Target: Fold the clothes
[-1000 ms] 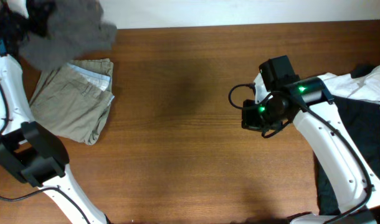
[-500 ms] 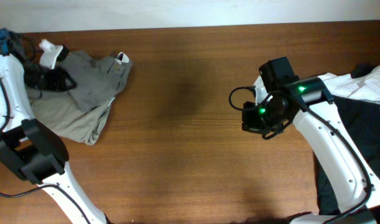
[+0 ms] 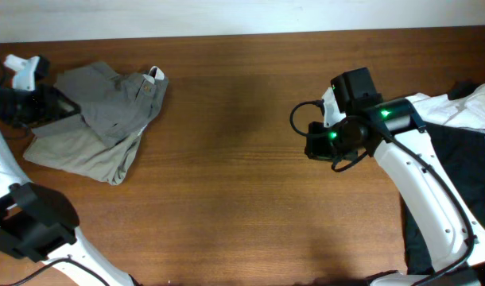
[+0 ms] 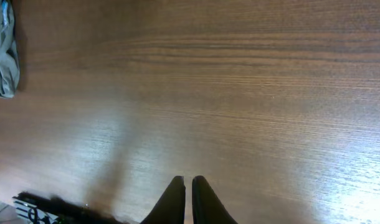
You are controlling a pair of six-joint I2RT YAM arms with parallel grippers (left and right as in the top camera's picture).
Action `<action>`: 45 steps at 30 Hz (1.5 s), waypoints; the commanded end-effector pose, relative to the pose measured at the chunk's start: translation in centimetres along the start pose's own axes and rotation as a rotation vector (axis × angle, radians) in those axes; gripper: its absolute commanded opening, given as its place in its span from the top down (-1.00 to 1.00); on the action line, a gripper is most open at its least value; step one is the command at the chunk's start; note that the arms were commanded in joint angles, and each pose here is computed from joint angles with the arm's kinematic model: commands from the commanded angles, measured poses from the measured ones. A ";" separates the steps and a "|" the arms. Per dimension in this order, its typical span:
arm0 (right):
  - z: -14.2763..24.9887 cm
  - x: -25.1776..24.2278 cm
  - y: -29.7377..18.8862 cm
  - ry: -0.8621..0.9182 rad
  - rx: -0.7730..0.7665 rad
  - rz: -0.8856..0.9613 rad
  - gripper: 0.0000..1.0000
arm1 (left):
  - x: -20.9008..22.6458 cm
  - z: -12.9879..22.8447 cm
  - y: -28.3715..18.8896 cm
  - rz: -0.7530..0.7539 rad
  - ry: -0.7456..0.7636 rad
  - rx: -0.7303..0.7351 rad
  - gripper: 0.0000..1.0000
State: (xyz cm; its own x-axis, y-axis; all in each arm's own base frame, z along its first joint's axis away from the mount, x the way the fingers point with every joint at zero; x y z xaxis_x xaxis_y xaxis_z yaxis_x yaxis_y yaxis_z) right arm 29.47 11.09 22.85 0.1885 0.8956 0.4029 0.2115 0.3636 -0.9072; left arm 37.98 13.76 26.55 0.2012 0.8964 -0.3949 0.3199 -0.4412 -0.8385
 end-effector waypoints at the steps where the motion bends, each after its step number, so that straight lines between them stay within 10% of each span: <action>1: -0.6 0.6 -0.2 -0.041 -0.033 -0.016 0.66 | -1.6 0.4 -1.8 -0.067 -0.007 0.010 0.46; 6: -0.6 0.5 -0.2 -0.043 -0.032 -0.015 0.06 | -5.0 3.2 -7.7 -0.309 -0.087 -0.031 0.07; 10: -0.5 0.5 -0.1 -0.042 -0.029 -0.013 -0.54 | -2.3 5.1 -0.5 -0.210 -0.155 0.083 0.02; 25: -0.7 0.0 -0.1 -0.072 -0.047 0.027 -0.66 | 5.5 7.2 15.2 -0.319 0.003 -0.144 -0.39; 27: -0.5 0.0 -0.1 -0.067 -0.031 0.020 -0.66 | 4.2 6.8 15.8 -0.209 0.025 -0.194 -0.18; 29: -0.1 -0.1 -0.1 -0.062 -0.014 0.025 -0.66 | 2.5 6.1 15.8 -0.074 0.043 -0.248 0.60; 31: 0.1 -0.2 -0.1 -0.058 -0.002 0.031 -0.66 | 1.4 5.8 15.3 0.000 0.012 -0.278 0.93; 39: 0.2 -0.3 -0.1 -0.056 0.006 0.036 -0.67 | -3.7 8.3 6.8 -0.136 -0.145 -0.264 0.99; 41: 0.1 -0.3 -0.1 -0.062 -0.001 0.033 -0.67 | -3.2 10.3 6.6 -0.229 -0.204 -0.169 0.85; 43: 0.1 -0.2 -0.1 -0.062 -0.003 0.032 -0.67 | -3.1 11.4 6.9 -0.244 -0.240 -0.110 0.15; 45: 0.1 -0.2 -0.1 -0.063 -0.003 0.033 -0.68 | -3.6 11.3 6.7 -0.222 -0.243 -0.117 -0.06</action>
State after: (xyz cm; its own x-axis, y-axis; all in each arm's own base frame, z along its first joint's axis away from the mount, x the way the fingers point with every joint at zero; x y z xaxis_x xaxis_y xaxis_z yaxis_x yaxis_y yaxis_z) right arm 29.19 10.67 22.63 0.1539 0.9184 0.3645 0.2011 0.3321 -0.9216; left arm 29.26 7.78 17.86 -0.0832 0.9440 -0.3193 0.4416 -0.2523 -0.8610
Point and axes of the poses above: each gripper's point midway between its finger pads, its own y axis out along the fingers, its own x axis along the line the jaws close on, z = x × y, the point moved 5 cm from there along -y, back along the fingers, and after that the axes turned 10 degrees about y, right-handed, at the moved point
